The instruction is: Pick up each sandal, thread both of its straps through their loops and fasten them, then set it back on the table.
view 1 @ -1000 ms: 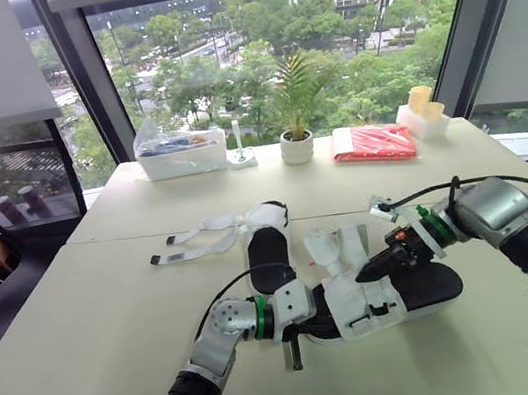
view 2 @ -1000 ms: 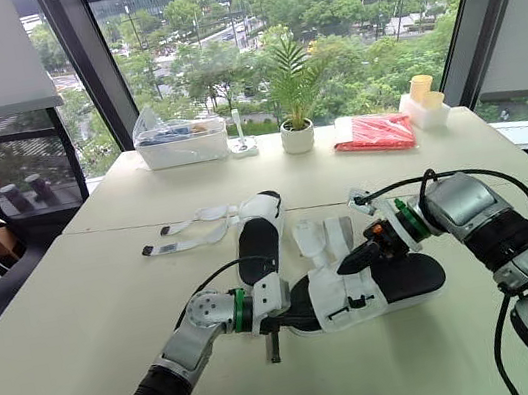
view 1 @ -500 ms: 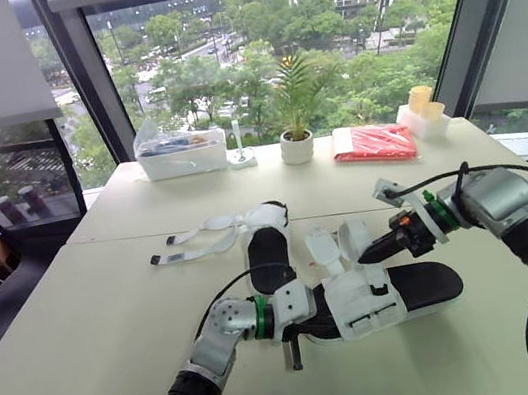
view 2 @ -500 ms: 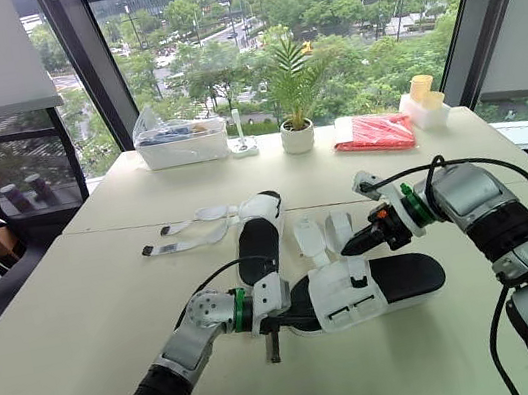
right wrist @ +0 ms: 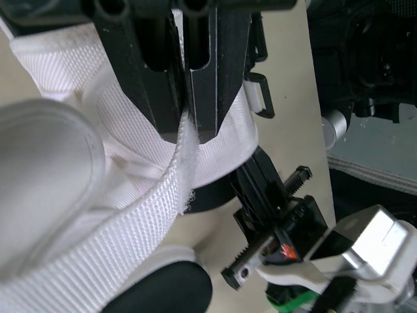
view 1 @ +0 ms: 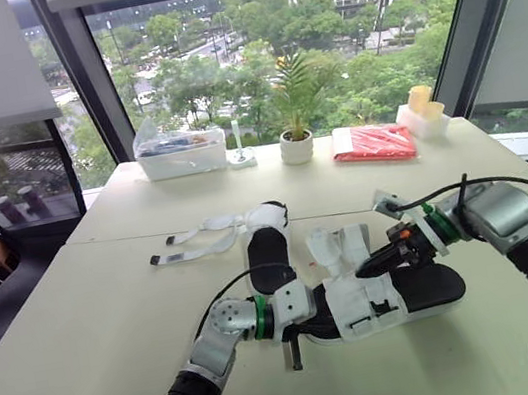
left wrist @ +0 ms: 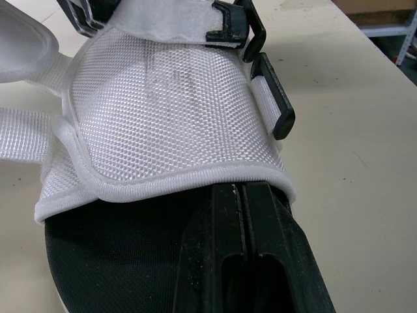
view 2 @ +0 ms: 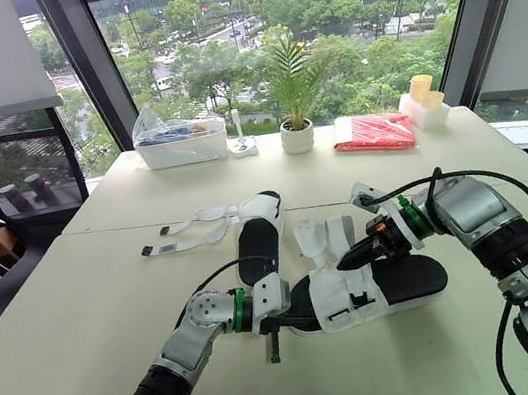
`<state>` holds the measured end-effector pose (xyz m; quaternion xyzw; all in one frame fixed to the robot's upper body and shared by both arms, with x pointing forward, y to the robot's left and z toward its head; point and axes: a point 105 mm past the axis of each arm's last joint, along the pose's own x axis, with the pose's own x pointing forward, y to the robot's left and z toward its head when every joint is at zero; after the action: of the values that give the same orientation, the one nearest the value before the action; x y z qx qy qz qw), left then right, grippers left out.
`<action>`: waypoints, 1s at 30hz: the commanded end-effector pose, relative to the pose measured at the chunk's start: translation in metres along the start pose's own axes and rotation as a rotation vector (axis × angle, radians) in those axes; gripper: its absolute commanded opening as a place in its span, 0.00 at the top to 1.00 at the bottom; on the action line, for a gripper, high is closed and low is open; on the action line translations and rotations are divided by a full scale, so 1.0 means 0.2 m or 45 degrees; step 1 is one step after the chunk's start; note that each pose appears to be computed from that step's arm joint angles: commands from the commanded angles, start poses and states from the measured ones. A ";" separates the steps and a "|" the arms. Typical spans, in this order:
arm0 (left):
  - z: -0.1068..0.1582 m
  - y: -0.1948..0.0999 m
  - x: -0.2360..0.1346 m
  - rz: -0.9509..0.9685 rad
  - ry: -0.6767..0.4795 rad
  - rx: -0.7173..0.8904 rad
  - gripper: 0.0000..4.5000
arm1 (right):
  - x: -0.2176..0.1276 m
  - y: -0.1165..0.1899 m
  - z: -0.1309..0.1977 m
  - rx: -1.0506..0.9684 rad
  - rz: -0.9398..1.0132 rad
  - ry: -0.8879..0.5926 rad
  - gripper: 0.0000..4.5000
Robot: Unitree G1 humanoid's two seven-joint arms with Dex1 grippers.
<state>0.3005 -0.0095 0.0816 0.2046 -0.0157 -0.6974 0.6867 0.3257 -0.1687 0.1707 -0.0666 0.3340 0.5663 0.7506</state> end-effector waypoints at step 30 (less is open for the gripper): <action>-0.11 -0.09 0.01 -0.057 0.098 -0.073 1.00 | -0.05 0.00 0.04 -0.307 0.058 0.128 0.98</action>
<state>0.2996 -0.0098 0.0813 0.2030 -0.0168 -0.6954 0.6891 0.3286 -0.1735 0.1717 -0.1619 0.3169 0.6097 0.7083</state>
